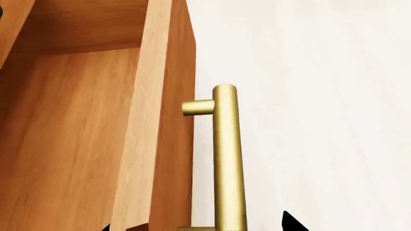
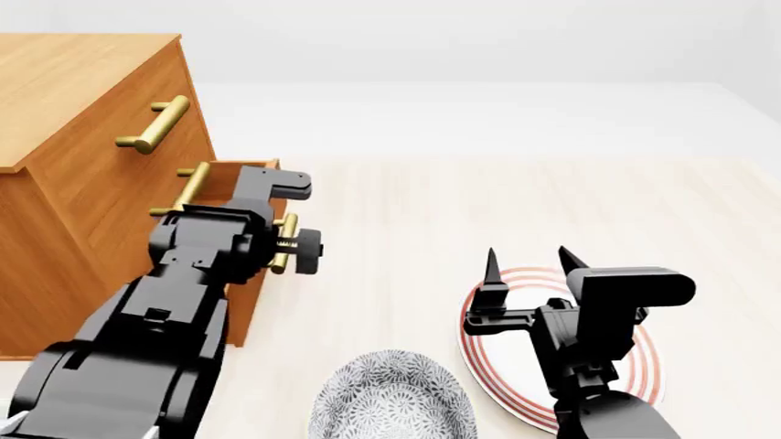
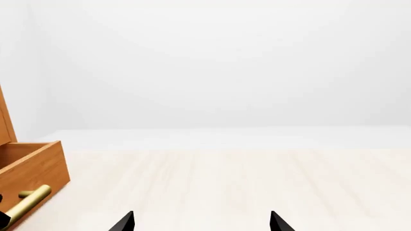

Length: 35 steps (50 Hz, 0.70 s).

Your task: Open the bottom drawer of the cabinet.

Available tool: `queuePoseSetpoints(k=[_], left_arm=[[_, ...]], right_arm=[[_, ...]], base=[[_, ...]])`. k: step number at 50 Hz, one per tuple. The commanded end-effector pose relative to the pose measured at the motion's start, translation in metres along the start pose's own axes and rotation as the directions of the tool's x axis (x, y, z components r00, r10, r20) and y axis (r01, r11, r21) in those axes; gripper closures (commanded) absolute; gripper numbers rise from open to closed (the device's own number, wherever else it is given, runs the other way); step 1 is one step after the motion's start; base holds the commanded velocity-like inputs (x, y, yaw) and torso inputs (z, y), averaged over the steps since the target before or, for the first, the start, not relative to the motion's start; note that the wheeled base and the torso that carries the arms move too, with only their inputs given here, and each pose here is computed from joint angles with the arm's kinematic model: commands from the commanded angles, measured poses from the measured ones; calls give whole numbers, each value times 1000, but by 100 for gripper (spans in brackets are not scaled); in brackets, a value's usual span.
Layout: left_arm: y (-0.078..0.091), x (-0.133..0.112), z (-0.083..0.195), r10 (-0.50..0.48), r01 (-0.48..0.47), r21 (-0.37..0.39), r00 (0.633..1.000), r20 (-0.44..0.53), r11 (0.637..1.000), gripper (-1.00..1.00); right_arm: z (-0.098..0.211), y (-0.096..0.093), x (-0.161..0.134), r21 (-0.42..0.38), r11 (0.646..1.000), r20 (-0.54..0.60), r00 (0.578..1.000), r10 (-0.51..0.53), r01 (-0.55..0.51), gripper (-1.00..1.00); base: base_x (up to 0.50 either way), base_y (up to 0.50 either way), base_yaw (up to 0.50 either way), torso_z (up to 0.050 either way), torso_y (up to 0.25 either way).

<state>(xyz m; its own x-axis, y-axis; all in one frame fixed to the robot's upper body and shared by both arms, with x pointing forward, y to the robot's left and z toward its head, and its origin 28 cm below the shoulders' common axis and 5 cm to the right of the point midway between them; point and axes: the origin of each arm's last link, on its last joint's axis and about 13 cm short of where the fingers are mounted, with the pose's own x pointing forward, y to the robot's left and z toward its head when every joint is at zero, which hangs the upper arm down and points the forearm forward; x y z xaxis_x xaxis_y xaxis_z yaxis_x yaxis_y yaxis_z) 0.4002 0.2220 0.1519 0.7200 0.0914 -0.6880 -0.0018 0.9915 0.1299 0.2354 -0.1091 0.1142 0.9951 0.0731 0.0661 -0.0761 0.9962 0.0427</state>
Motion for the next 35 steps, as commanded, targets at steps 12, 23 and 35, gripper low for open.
queuePoseSetpoints(k=[12, 23, 35], left_arm=[[-24, -4, 6, -177, 177, -8, 984, 11, 984, -100], [-37, -7, 8, -258, 258, -9, 966, 16, 966, -100], [-49, -6, 3, -312, 312, -11, 950, 10, 950, -100]], right_arm=[[7, 1, 0, -8, 1000, 9, 1000, 2, -2, -100], [4, 0, 1, -8, 1000, 6, 1000, 3, -3, -100], [5, 1, 1, -9, 1000, 9, 1000, 7, -7, -100]], base=[[0, 0, 0, 0, 0], [0, 0, 0, 0, 0], [0, 0, 0, 0, 0]])
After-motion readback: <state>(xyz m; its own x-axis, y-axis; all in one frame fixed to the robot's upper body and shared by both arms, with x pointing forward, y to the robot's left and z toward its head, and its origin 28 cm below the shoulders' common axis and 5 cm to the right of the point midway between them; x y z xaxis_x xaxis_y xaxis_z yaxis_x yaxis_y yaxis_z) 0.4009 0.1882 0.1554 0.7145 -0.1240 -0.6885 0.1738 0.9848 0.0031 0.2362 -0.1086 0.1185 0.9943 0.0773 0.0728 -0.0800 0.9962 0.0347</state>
